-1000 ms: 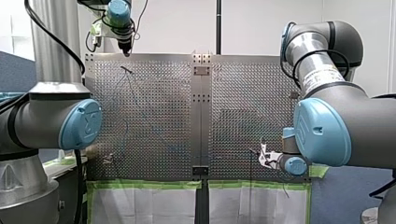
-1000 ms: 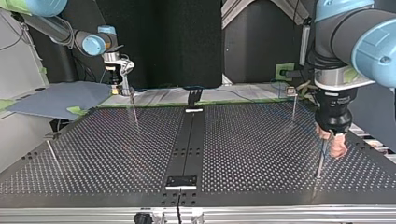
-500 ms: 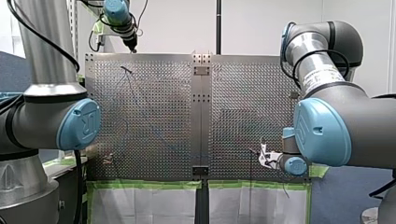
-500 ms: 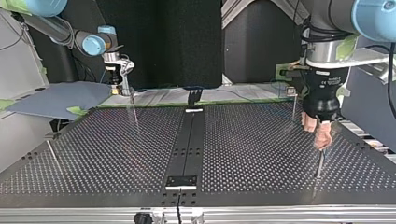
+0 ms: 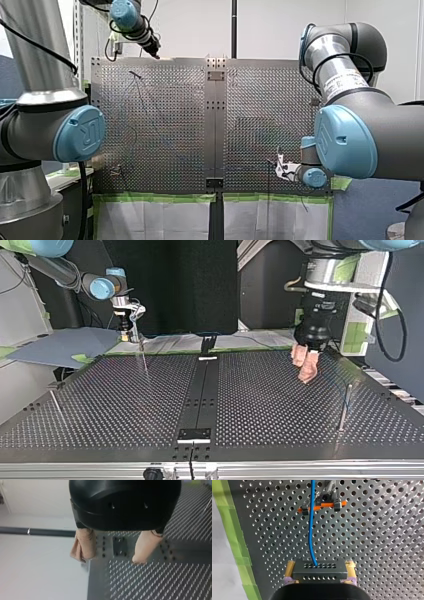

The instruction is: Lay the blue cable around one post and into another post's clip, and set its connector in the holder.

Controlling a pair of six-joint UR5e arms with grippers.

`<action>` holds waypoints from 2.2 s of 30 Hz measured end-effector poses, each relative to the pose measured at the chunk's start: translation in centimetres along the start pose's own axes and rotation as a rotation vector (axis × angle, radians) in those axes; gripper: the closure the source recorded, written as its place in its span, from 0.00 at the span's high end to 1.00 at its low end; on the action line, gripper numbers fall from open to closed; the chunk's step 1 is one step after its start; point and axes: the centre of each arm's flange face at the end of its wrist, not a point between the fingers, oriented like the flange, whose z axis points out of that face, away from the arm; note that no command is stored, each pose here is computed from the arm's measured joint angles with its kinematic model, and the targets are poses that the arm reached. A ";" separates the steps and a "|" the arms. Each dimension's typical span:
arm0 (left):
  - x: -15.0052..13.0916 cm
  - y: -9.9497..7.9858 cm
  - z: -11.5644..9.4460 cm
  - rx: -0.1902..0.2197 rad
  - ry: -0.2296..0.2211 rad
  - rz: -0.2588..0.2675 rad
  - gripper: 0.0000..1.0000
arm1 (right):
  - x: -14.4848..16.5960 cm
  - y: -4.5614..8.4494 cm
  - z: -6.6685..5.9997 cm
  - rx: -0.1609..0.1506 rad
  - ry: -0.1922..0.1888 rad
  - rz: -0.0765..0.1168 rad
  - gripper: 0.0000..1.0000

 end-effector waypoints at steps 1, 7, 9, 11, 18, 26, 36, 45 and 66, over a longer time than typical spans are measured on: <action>0.4 -0.3 0.1 0.007 0.003 -0.003 1.00 | 0.0 0.0 0.0 0.000 0.000 0.000 0.04; 3.8 -1.9 1.0 0.023 0.044 -0.033 1.00 | 0.1 -0.4 0.1 0.006 0.003 -0.003 0.04; 5.3 -2.6 1.4 0.023 0.063 -0.044 1.00 | 0.1 -0.5 0.1 0.006 0.003 -0.004 0.04; 6.6 -3.1 1.6 0.022 0.080 -0.052 1.00 | 0.1 -0.6 0.1 0.007 0.003 -0.004 0.04; 11.4 -5.1 2.1 0.018 0.140 -0.074 1.00 | 0.1 -0.6 0.1 0.007 0.001 -0.006 0.04; 17.2 -7.5 1.8 0.011 0.208 -0.072 1.00 | 0.1 -0.7 0.1 0.007 -0.001 -0.008 0.04; 21.5 -10.4 1.7 0.003 0.228 -0.081 1.00 | 0.1 -0.7 0.2 0.007 -0.001 -0.008 0.04; 24.3 -13.2 1.6 0.000 0.219 -0.084 1.00 | 0.2 -0.7 0.3 0.007 -0.003 -0.008 0.04; 31.5 -20.0 -0.4 0.031 0.197 -0.092 1.00 | 0.1 -0.8 0.2 0.008 -0.009 -0.007 0.04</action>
